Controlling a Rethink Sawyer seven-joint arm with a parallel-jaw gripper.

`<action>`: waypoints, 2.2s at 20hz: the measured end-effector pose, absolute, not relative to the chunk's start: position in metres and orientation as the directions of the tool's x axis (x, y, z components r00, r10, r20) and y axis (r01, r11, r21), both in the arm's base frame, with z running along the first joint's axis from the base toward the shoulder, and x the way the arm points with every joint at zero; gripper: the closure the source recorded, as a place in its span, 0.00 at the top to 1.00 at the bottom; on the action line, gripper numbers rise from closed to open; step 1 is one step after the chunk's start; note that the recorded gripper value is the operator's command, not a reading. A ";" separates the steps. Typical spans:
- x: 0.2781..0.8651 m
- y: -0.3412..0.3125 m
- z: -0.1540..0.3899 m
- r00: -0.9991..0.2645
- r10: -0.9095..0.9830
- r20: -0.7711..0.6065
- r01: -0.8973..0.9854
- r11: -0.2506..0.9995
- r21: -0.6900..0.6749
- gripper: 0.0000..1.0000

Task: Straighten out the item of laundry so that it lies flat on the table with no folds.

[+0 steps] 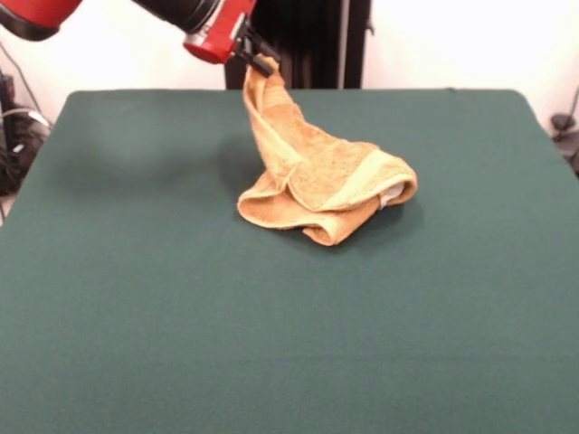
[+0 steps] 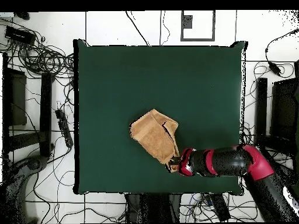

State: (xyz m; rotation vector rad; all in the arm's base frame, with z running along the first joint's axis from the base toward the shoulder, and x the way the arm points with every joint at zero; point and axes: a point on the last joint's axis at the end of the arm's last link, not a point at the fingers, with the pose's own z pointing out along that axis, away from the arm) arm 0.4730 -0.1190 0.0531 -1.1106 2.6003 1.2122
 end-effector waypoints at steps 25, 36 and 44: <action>0.439 -0.168 0.041 -0.626 -0.731 -0.272 -0.712 0.392 0.582 0.00; 0.425 -0.183 0.020 -0.556 -0.782 -0.281 -0.758 0.339 0.558 0.00; 0.422 -0.200 0.007 -0.524 -0.801 -0.290 -0.778 0.311 0.546 0.00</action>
